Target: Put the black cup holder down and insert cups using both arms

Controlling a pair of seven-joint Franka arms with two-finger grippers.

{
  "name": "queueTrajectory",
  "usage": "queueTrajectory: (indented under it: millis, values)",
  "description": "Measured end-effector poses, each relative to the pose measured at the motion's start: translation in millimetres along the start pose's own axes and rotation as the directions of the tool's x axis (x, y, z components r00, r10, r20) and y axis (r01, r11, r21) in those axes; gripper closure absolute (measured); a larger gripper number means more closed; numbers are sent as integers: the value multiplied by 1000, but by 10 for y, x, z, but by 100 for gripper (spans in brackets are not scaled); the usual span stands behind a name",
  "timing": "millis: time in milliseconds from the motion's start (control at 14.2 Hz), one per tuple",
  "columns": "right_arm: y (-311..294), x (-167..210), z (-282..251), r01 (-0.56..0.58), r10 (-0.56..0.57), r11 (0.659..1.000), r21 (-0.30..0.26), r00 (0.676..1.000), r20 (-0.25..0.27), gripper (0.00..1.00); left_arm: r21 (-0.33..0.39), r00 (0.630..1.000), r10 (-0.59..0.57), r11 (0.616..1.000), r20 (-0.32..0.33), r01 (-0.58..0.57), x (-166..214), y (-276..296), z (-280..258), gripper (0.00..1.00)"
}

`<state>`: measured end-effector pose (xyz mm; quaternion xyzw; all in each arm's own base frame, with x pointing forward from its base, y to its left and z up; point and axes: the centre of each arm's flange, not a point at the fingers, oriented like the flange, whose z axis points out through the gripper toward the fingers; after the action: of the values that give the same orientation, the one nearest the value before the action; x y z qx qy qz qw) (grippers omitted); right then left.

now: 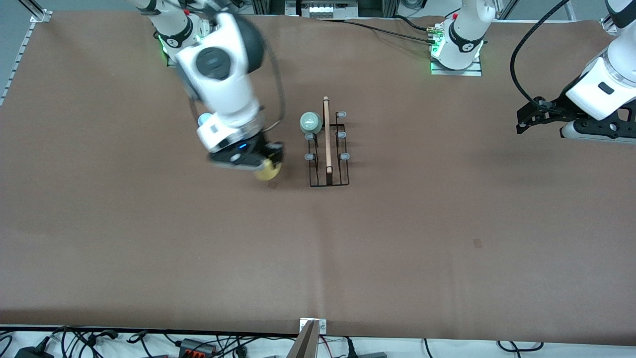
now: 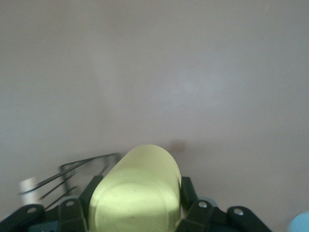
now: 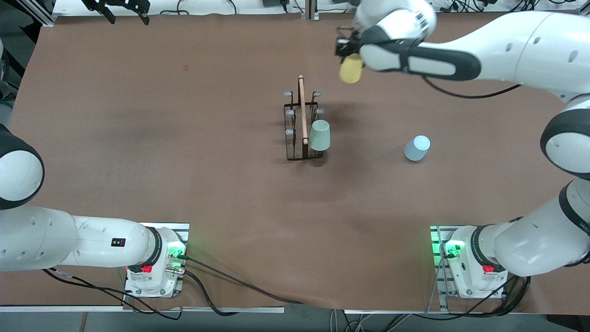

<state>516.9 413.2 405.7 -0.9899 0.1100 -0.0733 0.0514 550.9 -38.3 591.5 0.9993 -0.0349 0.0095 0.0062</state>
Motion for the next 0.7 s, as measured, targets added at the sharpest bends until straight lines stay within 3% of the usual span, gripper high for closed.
queueTrajectory:
  millis: [211,705]
  values:
    - [-375,-345,105,-51,51,999,12,999,17,30,0,1000,0,1000,0,0,0,-1,-2,0]
    - [-521,-466,704,-33,33,999,3,999,-19,30,0,1000,0,1000,-1,0,1,-1,-5,0]
